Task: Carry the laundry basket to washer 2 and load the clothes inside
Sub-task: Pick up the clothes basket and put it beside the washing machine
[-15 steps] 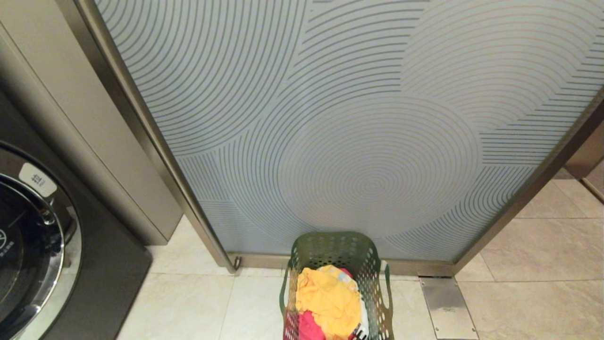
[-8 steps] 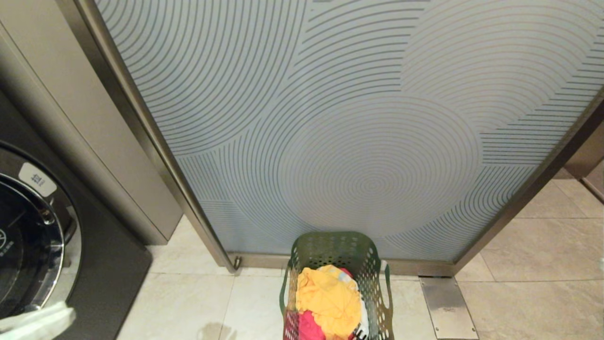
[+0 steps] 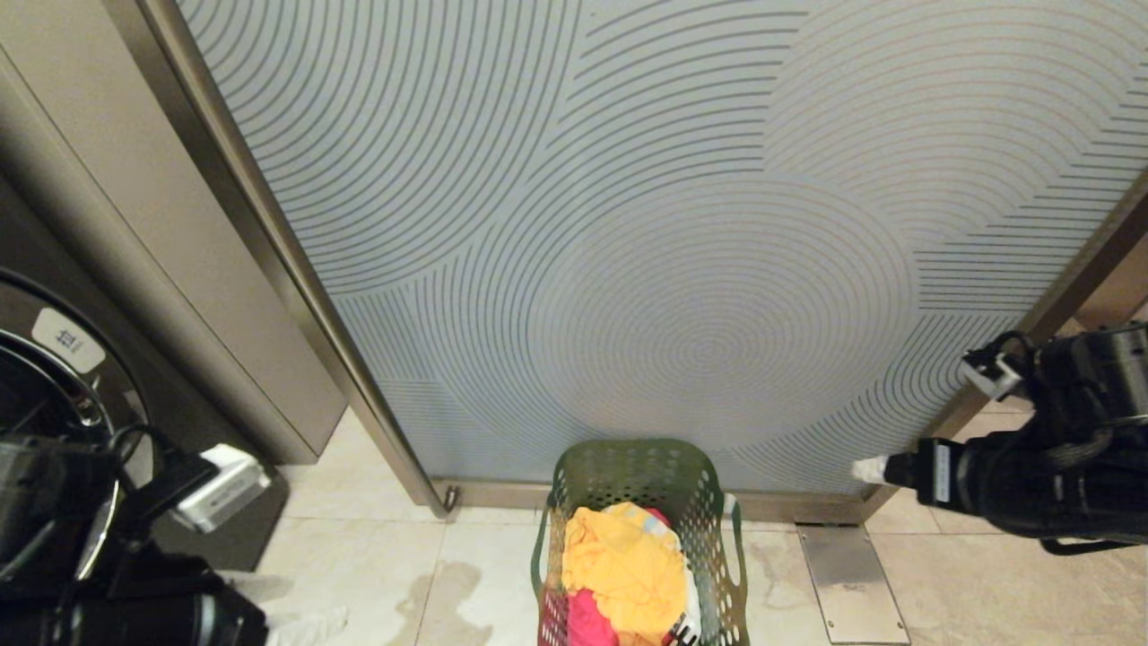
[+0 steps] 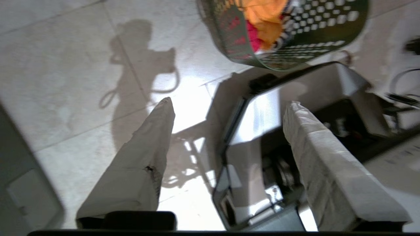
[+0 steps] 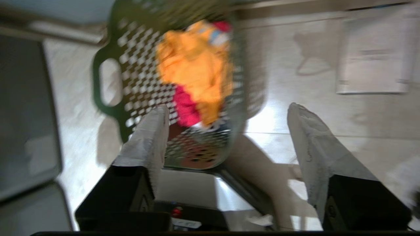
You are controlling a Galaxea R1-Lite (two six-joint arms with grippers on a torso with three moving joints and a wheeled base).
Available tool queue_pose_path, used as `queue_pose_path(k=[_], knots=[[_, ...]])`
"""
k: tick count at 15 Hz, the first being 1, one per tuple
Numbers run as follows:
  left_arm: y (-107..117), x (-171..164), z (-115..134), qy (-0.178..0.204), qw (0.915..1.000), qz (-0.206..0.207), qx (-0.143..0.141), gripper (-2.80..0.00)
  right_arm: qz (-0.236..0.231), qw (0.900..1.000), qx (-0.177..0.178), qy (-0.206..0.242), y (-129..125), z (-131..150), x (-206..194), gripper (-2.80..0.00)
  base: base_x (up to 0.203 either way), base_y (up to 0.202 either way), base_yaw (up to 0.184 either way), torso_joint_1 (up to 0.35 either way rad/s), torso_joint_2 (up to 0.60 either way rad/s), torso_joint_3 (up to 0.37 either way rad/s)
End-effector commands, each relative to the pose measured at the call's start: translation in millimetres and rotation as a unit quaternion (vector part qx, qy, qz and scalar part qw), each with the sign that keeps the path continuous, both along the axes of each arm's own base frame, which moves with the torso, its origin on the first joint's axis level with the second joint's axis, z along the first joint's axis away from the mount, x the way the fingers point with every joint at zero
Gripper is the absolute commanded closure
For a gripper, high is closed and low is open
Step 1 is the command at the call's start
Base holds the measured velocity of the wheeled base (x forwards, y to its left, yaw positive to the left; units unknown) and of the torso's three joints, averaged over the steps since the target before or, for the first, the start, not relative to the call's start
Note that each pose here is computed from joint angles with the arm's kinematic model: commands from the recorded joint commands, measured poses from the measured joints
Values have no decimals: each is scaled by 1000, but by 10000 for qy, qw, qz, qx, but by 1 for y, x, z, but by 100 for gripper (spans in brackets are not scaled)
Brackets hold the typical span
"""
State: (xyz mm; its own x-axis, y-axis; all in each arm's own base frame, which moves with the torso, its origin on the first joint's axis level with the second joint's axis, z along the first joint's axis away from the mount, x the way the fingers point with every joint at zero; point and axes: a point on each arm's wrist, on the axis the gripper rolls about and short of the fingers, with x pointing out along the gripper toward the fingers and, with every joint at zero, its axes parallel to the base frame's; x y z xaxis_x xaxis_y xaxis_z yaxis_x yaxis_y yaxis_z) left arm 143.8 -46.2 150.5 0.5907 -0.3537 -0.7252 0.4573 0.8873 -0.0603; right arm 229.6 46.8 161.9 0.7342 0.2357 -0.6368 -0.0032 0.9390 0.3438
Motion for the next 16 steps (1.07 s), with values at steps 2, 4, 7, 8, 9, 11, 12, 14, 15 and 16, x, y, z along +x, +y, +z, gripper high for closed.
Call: queue_pose_path(k=[2, 4, 7, 8, 9, 11, 12, 14, 15, 16], knots=[[-26, 30, -22, 202, 9973, 1, 710, -280, 352, 9967, 247, 693, 44, -41, 22, -280, 0, 0, 0, 0, 0, 0], [-36, 35, -25, 164, 9962, -51, 850, -280, 261, 9929, 397, 1089, 56, -61, 27, -280, 0, 0, 0, 0, 0, 0], [-48, 54, -27, 229, 9957, -113, 885, -280, 197, 9869, 369, 1556, 57, -87, 37, -280, 0, 0, 0, 0, 0, 0], [-55, 61, -28, 237, 9955, -185, 903, -280, 168, 9857, 394, 1632, 55, -95, 41, -280, 0, 0, 0, 0, 0, 0], [-67, 64, -27, 188, 9948, -339, 944, -280, 119, 9863, 443, 1583, 52, -102, 44, -280, 0, 0, 0, 0, 0, 0], [-90, 65, -29, 16, 9908, -487, 1263, -280, 35, 9871, 515, 1514, 43, -113, 44, -280, 0, 0, 0, 0, 0, 0], [-100, 67, -33, -13, 9888, -451, 1425, -280, 25, 9866, 576, 1528, 40, -117, 47, -280, 0, 0, 0, 0, 0, 0], [-113, 74, -38, 60, 9901, -262, 1378, -280, -42, 9848, 593, 1632, 35, -126, 53, -280, 0, 0, 0, 0, 0, 0], [-116, 78, -40, 106, 9905, -192, 1354, -280, -55, 9844, 579, 1658, 34, -132, 57, -280, 0, 0, 0, 0, 0, 0], [-120, 82, -43, 136, 9904, -175, 1362, -280, -4, 9853, 561, 1611, 34, -137, 61, -280, 0, 0, 0, 0, 0, 0]])
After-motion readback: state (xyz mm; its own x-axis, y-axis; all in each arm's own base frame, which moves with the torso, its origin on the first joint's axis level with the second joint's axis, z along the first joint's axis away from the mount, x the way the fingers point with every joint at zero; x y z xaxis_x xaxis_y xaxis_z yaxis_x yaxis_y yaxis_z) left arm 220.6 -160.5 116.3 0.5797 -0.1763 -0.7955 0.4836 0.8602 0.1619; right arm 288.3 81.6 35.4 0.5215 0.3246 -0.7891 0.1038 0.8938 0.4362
